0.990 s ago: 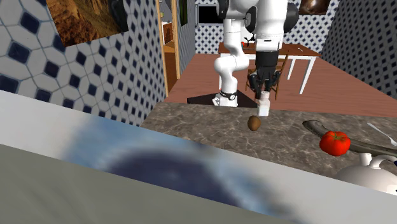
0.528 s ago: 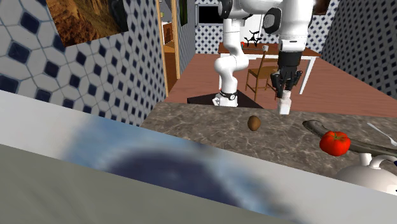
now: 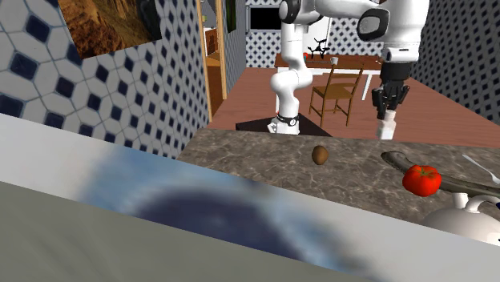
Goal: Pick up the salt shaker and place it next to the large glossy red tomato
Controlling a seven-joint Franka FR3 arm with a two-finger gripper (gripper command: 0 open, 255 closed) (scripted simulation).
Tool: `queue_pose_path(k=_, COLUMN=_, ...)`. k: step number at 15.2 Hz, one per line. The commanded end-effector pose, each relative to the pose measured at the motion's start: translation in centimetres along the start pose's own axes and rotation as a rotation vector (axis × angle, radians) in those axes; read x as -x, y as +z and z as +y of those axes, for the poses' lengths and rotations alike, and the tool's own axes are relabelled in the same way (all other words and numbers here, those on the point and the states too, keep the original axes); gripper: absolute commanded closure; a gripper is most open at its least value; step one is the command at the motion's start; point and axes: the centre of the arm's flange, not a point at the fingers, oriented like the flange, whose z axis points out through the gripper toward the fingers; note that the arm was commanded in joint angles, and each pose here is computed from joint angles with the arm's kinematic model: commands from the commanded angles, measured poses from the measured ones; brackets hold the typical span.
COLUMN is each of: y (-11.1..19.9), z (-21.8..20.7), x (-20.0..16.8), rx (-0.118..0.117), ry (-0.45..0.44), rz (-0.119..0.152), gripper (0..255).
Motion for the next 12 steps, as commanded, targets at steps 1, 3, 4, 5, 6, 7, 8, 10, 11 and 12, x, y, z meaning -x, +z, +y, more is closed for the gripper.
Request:
queue_pose_path(k=1, y=0.4, z=-1.5, x=-0.1, rx=0.0, ry=0.002, rz=0.0, gripper=255)
queue_pose_path(k=3, y=1.4, z=-1.5, x=0.0, rx=0.0, ry=0.002, rz=0.0, gripper=255)
queue_pose_path(k=4, y=1.9, z=-1.5, x=0.1, rx=0.0, ry=0.002, rz=0.0, gripper=255)
queue_pose_path(k=5, y=2.5, z=-1.5, x=0.2, rx=0.0, ry=0.002, rz=0.0, gripper=255)
queue_pose_path(k=6, y=3.0, z=-1.5, x=0.2, rx=0.0, ry=0.002, rz=0.0, gripper=255)
queue_pose_path(k=7, y=3.5, z=-1.5, x=0.3, rx=0.0, ry=0.002, rz=0.0, gripper=255)
queue_pose_path(k=8, y=4.0, z=-1.5, x=0.4, rx=0.0, ry=0.002, rz=0.0, gripper=255)
queue_pose_path(k=10, y=5.1, z=-1.5, x=0.5, rx=0.0, ry=0.002, rz=0.0, gripper=255)
queue_pose_path(k=11, y=5.6, z=-1.5, x=0.6, rx=0.0, ry=0.002, rz=0.0, gripper=255)
queue_pose_path(k=12, y=6.1, z=-1.6, x=0.7, rx=0.0, ry=0.002, rz=0.0, gripper=255)
